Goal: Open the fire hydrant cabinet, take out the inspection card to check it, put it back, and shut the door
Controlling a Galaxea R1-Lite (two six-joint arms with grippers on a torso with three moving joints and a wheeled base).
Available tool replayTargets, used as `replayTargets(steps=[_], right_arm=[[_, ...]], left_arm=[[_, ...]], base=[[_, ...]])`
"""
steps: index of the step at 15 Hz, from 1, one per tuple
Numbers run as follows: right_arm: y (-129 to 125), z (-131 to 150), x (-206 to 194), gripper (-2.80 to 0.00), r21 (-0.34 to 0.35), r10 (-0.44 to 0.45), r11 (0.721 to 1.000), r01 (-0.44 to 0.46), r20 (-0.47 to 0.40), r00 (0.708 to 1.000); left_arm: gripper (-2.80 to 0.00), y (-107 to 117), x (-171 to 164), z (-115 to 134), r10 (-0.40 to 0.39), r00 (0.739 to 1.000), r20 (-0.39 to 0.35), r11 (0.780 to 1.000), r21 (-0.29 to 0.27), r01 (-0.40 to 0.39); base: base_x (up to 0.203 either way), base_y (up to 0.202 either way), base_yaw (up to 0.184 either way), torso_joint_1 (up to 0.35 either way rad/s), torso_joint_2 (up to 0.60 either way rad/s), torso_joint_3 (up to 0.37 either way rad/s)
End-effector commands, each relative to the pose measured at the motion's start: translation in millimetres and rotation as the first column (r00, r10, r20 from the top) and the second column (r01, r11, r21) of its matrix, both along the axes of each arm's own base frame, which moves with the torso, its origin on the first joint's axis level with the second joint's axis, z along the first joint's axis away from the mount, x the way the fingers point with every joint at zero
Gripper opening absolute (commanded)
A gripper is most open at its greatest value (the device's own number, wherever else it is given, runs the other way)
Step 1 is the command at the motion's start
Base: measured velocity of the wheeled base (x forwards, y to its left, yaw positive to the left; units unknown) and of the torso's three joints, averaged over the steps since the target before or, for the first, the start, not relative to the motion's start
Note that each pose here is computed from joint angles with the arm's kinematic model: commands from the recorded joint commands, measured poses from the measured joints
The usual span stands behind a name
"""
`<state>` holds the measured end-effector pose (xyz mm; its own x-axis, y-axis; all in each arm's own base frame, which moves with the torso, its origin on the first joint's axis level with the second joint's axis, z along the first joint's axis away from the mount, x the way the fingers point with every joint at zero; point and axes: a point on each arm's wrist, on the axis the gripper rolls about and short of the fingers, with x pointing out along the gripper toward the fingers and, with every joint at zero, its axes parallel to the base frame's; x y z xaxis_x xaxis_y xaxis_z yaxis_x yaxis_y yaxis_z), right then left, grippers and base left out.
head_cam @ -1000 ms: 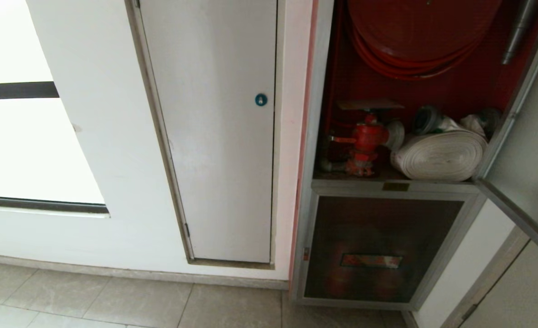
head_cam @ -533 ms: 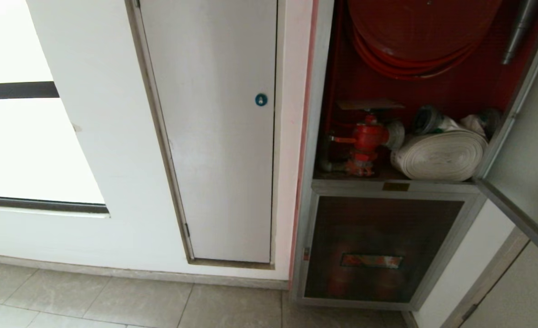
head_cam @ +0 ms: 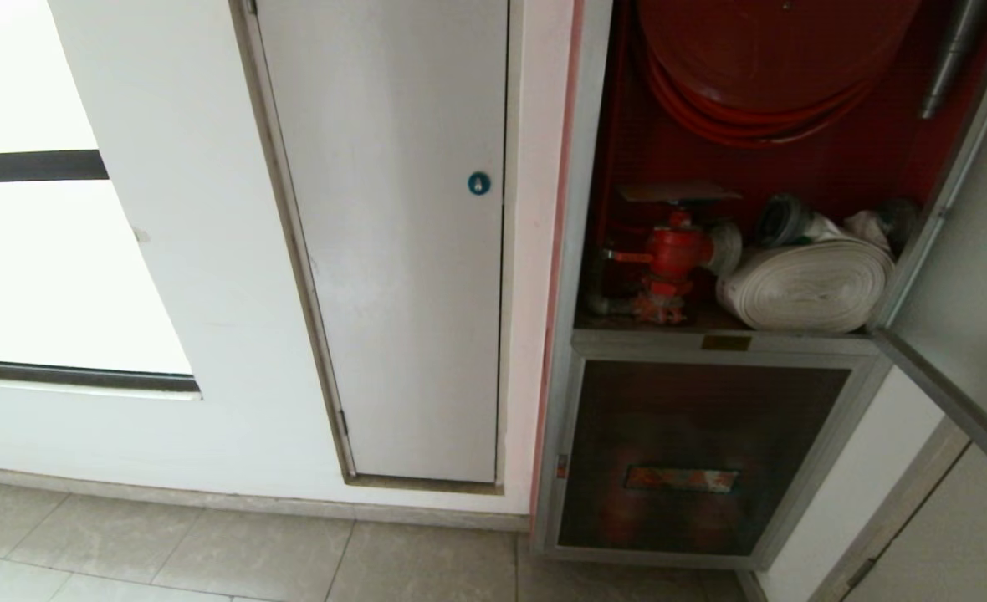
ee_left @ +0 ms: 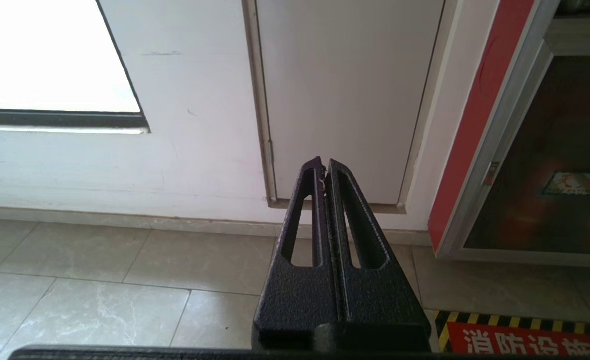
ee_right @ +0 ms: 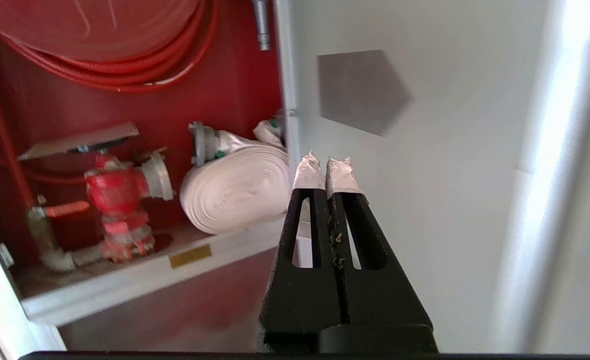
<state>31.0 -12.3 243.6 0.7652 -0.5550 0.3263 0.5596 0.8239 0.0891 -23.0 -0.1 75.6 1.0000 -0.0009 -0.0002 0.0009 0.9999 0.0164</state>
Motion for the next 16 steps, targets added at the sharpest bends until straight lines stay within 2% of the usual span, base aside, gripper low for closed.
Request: replayTargets(steps=[1,4,5,6,7,8,11,14,16], right_arm=[[-0.5,-10.1,-39.8,-2.80,-0.004,-0.003,1.000,0.003,0.089,0.996],[-0.4,-41.8,-72.4,-2.80,-0.025,0.019,1.000,-0.019,0.020,1.000],[0.7,-55.7,-77.8,-2.80,-0.048,0.076,0.996,-0.077,-0.020,0.997],[3.0,-71.4,-80.1,-2.80,-0.084,0.181,0.979,-0.186,-0.058,0.982],[6.0,-90.4,-79.4,-2.80,-0.119,0.308,0.940,-0.320,-0.105,0.946],[8.1,-111.4,-71.7,-2.80,-0.115,0.389,0.905,-0.411,-0.173,0.905],[10.4,-150.9,-55.9,-2.80,-0.058,0.470,0.863,-0.502,-0.275,0.839],[11.4,-157.2,-53.9,-2.80,0.025,0.539,0.835,-0.550,-0.248,0.805],[11.9,-164.0,-53.4,-2.80,0.083,0.563,0.821,-0.565,-0.286,0.775]], left_arm=[[-2.80,0.0,0.0,0.0,0.000,1.000,0.000,1.000,0.000,0.000],[-2.80,0.0,0.1,0.0,0.000,1.000,-0.001,1.000,0.000,0.000],[-2.80,0.0,0.1,0.0,0.001,1.000,-0.001,1.000,0.000,-0.001],[-2.80,0.0,0.1,0.0,0.001,1.000,-0.001,1.000,0.000,-0.001],[-2.80,0.0,0.1,0.0,0.001,1.000,-0.001,1.000,0.000,-0.001],[-2.80,0.0,0.1,0.0,0.001,1.000,-0.001,1.000,0.000,-0.001],[-2.80,0.0,0.0,0.0,0.001,1.000,0.000,1.000,0.000,-0.001],[-2.80,0.0,0.1,0.0,0.001,1.000,-0.001,1.000,0.000,-0.001],[-2.80,0.0,0.1,0.0,0.001,1.000,-0.001,1.000,0.000,-0.001]], base=[[0.000,0.000,0.000,0.000,0.00,0.000],[0.000,0.000,0.000,0.000,0.00,0.000],[0.000,0.000,0.000,0.000,0.00,0.000],[0.000,0.000,0.000,0.000,0.00,0.000],[0.000,0.000,0.000,0.000,0.00,0.000],[0.000,0.000,0.000,0.000,0.00,0.000],[0.000,0.000,0.000,0.000,0.00,0.000],[0.000,0.000,0.000,0.000,0.00,0.000],[0.000,0.000,0.000,0.000,0.00,0.000]])
